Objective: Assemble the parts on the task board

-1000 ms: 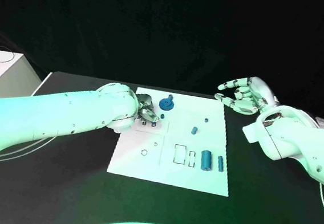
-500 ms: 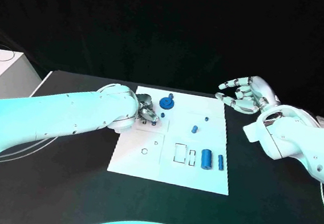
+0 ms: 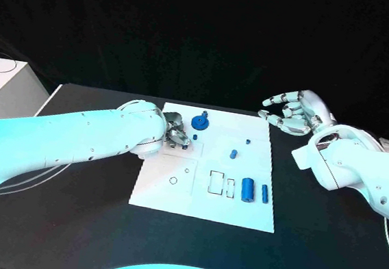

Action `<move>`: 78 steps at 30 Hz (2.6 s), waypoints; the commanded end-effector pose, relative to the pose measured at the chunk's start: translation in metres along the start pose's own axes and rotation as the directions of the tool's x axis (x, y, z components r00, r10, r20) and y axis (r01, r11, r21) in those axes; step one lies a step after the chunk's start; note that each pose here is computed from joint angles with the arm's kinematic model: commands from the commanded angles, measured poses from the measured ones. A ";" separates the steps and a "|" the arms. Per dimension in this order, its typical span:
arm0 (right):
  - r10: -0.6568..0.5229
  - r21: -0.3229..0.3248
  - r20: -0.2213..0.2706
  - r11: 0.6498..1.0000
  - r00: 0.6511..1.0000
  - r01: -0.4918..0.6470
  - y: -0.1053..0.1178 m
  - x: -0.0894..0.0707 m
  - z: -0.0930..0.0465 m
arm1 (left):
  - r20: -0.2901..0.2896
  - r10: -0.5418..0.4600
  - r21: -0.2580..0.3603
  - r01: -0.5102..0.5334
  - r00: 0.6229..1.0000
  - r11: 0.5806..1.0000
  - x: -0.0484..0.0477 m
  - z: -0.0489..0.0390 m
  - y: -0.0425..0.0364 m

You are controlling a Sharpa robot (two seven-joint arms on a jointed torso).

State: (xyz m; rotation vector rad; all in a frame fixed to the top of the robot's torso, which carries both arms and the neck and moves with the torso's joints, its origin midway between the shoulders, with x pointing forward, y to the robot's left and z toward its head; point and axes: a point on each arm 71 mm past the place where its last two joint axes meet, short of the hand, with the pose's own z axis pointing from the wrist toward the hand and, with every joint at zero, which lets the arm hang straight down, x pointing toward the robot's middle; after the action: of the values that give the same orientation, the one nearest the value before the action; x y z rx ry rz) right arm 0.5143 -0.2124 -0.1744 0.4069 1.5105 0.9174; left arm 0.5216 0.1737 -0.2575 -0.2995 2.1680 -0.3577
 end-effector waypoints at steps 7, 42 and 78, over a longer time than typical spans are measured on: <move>-0.005 -0.011 -0.011 1.000 1.000 0.005 0.001 0.001 0.000 | -0.032 0.053 0.009 -0.053 0.998 0.999 0.0048 0.0002 -0.0018; -0.004 -0.009 -0.012 1.000 1.000 0.004 0.000 0.001 0.000 | -0.059 0.086 0.007 -0.086 0.995 0.996 0.0069 -0.0003 -0.0008; -0.003 -0.008 -0.010 1.000 1.000 0.003 -0.001 0.001 0.000 | -0.064 0.072 0.002 -0.072 0.995 0.997 0.0070 0.0024 -0.0017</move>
State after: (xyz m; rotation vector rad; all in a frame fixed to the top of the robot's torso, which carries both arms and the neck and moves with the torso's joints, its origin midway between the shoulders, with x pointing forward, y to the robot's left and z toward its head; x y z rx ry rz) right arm 0.5144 -0.2137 -0.1756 0.4095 1.5122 0.9144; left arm 0.5230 0.1725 -0.2592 -0.2245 2.1983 -0.3210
